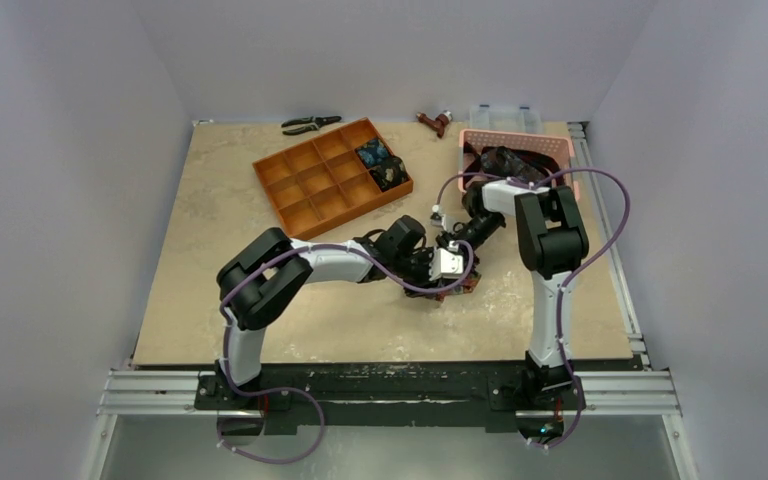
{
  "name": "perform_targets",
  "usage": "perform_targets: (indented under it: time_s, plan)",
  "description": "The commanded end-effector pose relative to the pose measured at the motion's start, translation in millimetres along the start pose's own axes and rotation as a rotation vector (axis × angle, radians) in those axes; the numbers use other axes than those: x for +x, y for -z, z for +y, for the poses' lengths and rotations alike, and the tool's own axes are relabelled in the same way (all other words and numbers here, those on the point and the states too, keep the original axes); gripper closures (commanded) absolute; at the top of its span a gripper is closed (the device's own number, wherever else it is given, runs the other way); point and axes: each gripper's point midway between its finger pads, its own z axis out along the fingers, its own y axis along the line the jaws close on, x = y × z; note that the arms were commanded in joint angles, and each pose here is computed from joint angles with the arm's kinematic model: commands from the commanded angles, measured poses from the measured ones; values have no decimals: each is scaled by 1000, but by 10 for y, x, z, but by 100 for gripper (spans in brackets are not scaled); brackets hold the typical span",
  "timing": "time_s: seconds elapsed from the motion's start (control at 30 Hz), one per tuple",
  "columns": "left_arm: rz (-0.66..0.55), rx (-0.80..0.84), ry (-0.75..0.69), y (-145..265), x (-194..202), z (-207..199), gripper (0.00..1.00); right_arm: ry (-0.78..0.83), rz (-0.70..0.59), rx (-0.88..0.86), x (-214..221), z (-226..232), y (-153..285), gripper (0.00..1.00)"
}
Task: Roll the ties
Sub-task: Roll the tie at the center of the board.
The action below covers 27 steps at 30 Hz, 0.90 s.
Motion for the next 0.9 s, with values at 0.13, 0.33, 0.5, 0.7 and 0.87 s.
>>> perform_targets:
  time_s: [0.13,0.33,0.5,0.7,0.87]
  plan:
    - [50,32,53,30,288,-108,91,124,-181,-122,-241,415,502,77]
    - [52,27,69,28,306,-74,92,62,-171,-13,-278,74,345,82]
    - [27,4,138,90,213,-6,92,33,-100,199,-164,-441,255,84]
    - [-35,-81,181,235,-57,143,91,47,-49,407,-103,-903,278,84]
    - [-75,-229,225,432,-186,376,87,59,-41,474,-140,-1008,356,84]
